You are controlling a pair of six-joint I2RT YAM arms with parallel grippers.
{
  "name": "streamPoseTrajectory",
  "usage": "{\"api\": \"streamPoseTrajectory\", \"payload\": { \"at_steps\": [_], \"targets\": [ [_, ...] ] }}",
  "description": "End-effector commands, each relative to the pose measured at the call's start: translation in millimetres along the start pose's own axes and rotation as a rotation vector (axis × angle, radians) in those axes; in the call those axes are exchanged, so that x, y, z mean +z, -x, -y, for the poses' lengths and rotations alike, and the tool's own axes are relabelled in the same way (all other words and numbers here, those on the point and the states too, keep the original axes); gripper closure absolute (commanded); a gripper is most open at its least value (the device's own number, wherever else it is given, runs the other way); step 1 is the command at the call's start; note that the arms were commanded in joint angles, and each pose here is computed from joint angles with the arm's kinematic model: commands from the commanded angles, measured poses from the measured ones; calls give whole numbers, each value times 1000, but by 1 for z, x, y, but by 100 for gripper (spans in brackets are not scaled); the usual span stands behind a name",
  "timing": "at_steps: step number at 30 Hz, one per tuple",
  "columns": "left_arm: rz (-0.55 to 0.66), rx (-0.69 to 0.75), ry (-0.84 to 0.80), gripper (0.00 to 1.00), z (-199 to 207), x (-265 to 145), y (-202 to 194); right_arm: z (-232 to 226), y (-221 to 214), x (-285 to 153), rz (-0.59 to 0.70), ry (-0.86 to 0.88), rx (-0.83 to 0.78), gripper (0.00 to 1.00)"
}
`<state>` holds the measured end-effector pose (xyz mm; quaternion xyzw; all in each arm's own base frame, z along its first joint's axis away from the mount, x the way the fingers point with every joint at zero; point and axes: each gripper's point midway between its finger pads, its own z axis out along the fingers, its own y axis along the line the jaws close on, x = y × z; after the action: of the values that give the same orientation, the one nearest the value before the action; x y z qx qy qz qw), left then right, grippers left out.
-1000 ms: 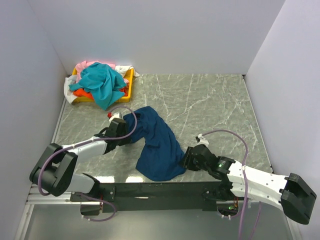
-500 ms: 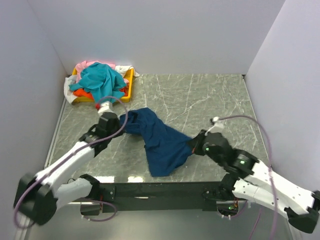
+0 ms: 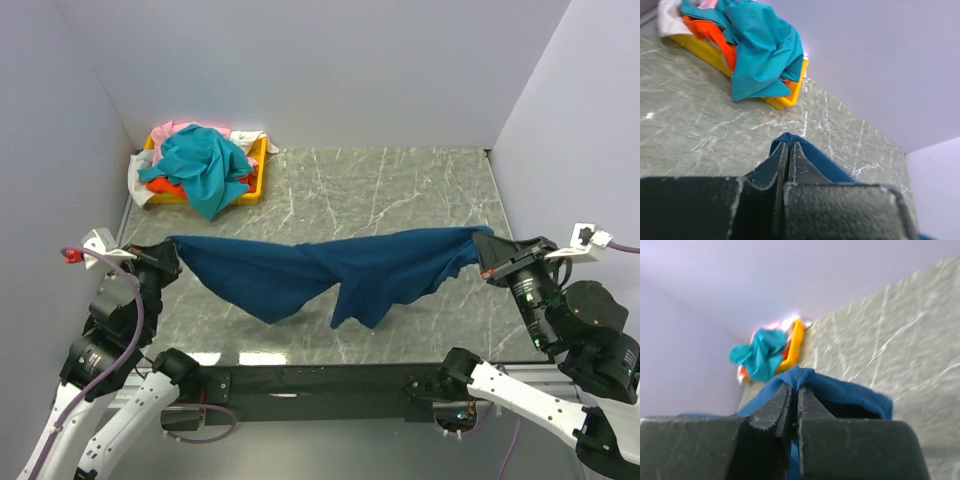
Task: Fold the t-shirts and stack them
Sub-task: Flatten the tshirt out
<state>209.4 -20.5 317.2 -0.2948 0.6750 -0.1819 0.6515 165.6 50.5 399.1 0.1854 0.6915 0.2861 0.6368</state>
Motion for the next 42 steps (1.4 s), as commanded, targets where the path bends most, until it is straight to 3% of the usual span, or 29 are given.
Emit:
{"api": "streamPoseTrajectory", "payload": {
  "at_steps": [1,8,9,10,13,14,16,17,18,21,26,33,42],
  "targets": [
    [-20,64,86,100,-19,6,-11,0,38,8,142,-84,-57,100],
    [-220,142,49,100,-7,49,-89,-12,36,71,202,-234,-260,100],
    [-239,151,50,100,-6,52,-96,-10,22,95,152,-249,-288,100],
    [-272,170,67,100,-9,58,-108,-27,2,113,51,-116,-280,100],
    [-324,188,60,100,-8,68,-128,26,-11,174,-16,-215,-253,100],
    [-341,198,54,100,-8,69,-134,30,-26,188,-81,-176,-239,95],
    [-396,221,48,100,-9,73,-150,72,-56,223,-209,-218,-210,77],
    [-413,229,47,100,-10,73,-155,78,-76,230,-295,-192,-185,48],
    [-433,233,39,100,-10,73,-160,105,-106,237,-400,-257,-157,43],
    [-461,247,29,100,-13,74,-171,138,-163,227,-535,-300,-100,29],
    [-483,253,21,100,-16,72,-179,155,-239,175,-634,-229,70,27],
    [-510,241,3,100,-14,71,-187,197,-266,143,-653,-395,47,30],
    [-522,250,21,100,-23,69,-192,218,-282,130,-684,-465,34,36]
  ]
}}
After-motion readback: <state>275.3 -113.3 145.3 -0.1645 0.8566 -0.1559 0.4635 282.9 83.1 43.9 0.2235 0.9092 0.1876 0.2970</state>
